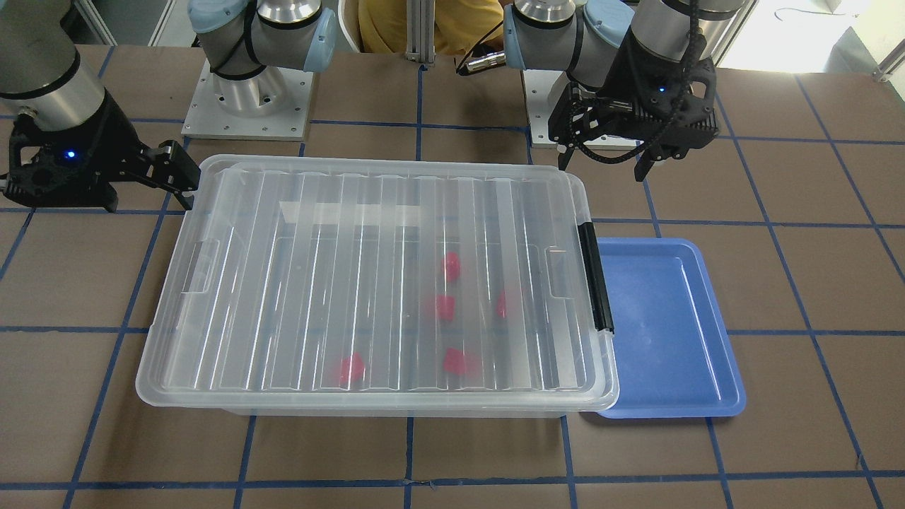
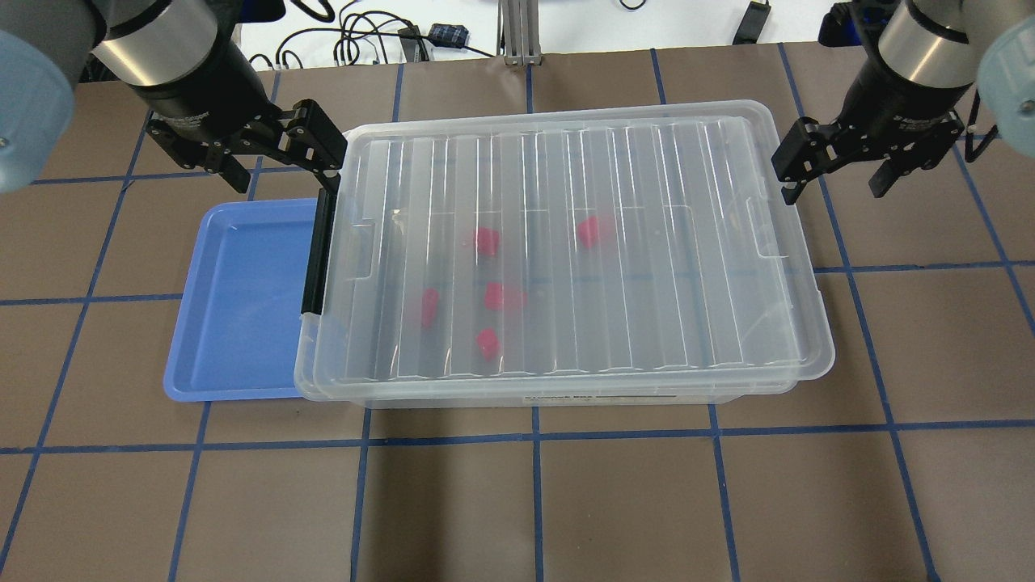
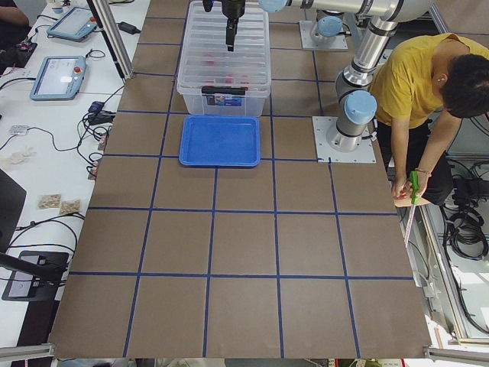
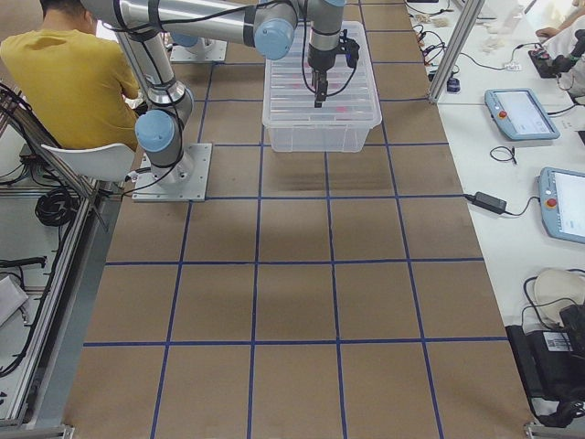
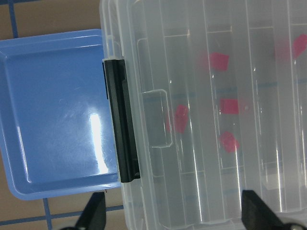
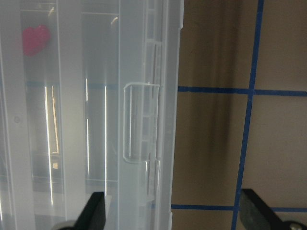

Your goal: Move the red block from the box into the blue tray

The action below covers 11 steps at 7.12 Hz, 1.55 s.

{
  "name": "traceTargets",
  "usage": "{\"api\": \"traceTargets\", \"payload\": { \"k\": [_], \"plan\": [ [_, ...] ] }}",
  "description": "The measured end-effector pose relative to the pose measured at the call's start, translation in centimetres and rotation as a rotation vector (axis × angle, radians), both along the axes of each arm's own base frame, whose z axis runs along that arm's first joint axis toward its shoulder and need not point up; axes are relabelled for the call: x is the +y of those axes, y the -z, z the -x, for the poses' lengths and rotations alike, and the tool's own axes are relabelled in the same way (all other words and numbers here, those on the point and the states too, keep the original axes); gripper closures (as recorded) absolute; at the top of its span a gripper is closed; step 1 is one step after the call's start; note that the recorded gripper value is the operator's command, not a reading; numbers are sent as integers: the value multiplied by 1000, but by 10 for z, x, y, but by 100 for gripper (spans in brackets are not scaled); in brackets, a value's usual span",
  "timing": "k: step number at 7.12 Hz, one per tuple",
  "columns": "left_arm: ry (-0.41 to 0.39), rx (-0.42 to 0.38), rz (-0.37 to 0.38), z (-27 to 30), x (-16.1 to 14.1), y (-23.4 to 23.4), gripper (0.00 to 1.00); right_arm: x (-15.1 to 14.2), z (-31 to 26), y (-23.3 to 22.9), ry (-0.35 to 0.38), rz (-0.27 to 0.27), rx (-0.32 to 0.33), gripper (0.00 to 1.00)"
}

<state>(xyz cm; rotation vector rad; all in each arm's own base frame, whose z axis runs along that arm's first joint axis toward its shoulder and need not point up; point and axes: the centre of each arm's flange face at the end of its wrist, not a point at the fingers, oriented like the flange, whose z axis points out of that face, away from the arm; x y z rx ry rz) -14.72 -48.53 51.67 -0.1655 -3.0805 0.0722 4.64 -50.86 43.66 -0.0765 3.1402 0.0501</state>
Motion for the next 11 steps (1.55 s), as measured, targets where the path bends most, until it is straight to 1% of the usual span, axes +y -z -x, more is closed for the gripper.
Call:
{"api": "traceTargets", "payload": {
  "k": [3, 5, 9, 11],
  "plan": [
    [0, 0, -3, 0, 0, 1, 0, -11, 9, 61, 6, -4, -1, 0],
    [0, 0, -4, 0, 0, 1, 0, -7, 9, 86, 4, -23, -4, 0],
    [0, -1, -4, 0, 0, 1, 0, -10, 14, 94, 4, -6, 15, 0],
    [0, -1, -4, 0, 0, 1, 0, -11, 35, 95, 32, -10, 20, 0]
  ]
}}
